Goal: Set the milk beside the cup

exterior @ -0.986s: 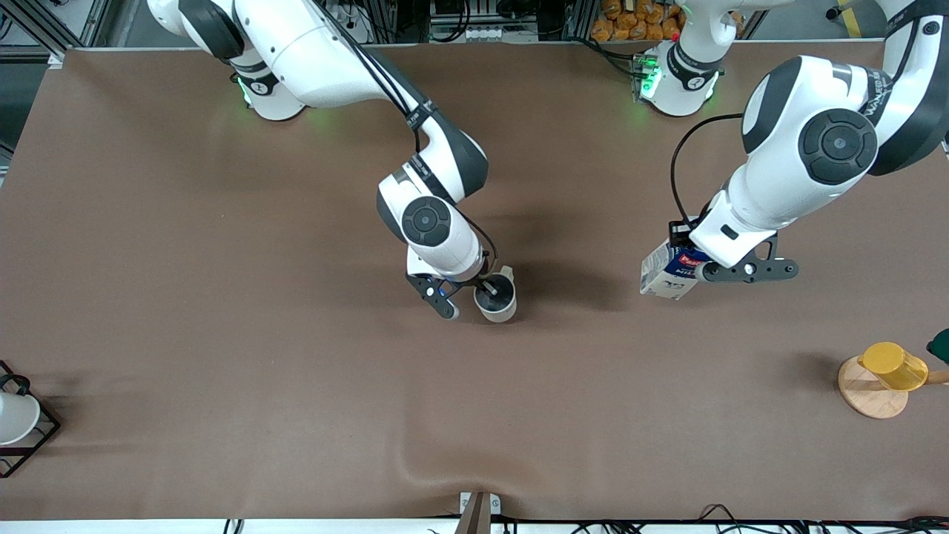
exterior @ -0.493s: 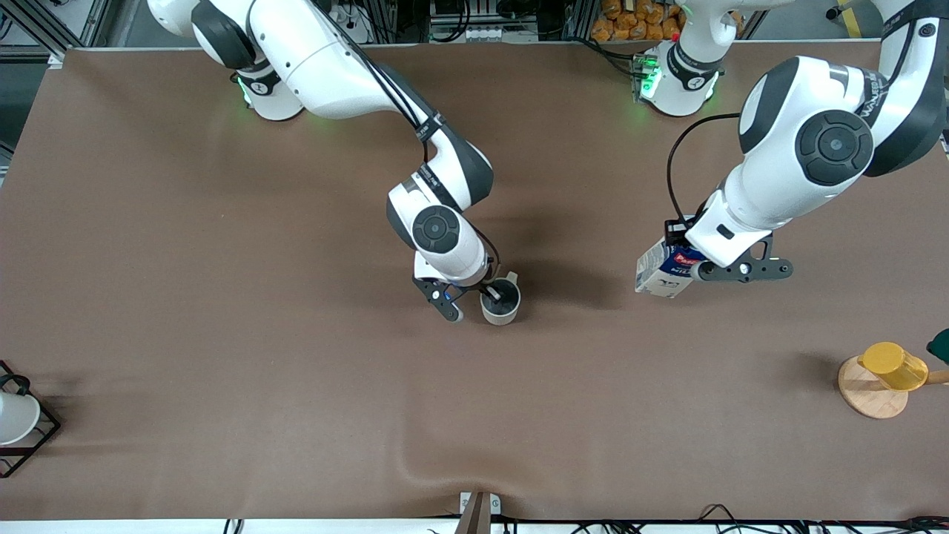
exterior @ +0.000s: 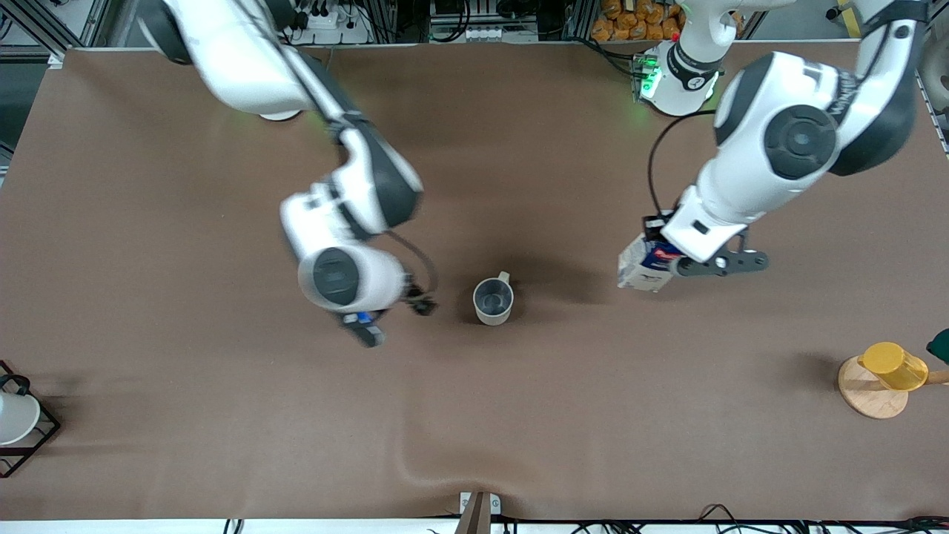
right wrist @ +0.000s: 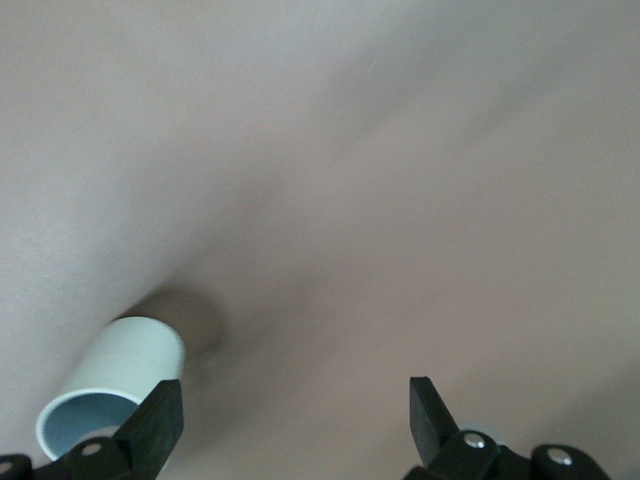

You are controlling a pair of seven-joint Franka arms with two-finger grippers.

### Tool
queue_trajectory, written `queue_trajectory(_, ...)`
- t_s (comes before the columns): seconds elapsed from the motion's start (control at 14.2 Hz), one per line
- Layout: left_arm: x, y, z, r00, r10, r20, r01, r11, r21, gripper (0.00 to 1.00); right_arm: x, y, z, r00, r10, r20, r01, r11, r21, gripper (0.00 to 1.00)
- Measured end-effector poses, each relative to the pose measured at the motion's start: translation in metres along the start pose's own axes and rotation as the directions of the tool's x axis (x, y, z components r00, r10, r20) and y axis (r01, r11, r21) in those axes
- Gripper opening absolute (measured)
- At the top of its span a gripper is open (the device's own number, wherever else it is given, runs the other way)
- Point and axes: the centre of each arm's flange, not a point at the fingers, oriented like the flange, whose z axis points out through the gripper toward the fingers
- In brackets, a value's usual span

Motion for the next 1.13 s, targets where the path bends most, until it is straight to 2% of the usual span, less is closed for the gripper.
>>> queue_trajectory(0.21, -0.027, 0.074, 0.005, 0.998, -0.053, 0.026, 0.053, 0.999, 0.002, 0.3, 0.077, 0.084, -0.06, 0.988, -0.15, 0.026, 0.15, 0.989, -0.002, 1.0)
queue_trajectory(0.42, -0.05, 0.152, 0.028, 0.99, -0.119, 0.078, 0.118, 0.993, 0.015, 0.3, 0.161, 0.163, -0.077, 0.946, -0.324, 0.013, 0.324, 0.945, -0.036, 1.0)
queue_trajectory(0.56, -0.066, 0.198, 0.049, 0.985, -0.136, 0.103, 0.134, 0.991, 0.019, 0.3, 0.196, 0.201, -0.081, 0.927, -0.375, 0.016, 0.375, 0.926, -0.032, 1.0)
queue_trajectory(0.77, -0.09, 0.246, 0.075, 0.987, -0.093, 0.128, 0.089, 0.996, 0.031, 0.3, 0.219, 0.228, -0.084, 0.895, -0.446, -0.002, 0.445, 0.892, -0.078, 1.0)
queue_trajectory(0.92, -0.091, 0.256, 0.091, 0.987, -0.082, 0.141, 0.077, 0.996, 0.039, 0.3, 0.233, 0.245, -0.087, 0.875, -0.483, -0.004, 0.482, 0.873, -0.073, 1.0)
queue_trajectory(1.13, -0.078, 0.254, 0.111, 0.985, -0.074, 0.158, 0.067, 0.997, 0.044, 0.3, 0.229, 0.26, -0.099, 0.87, -0.492, -0.019, 0.49, 0.869, -0.065, 1.0)
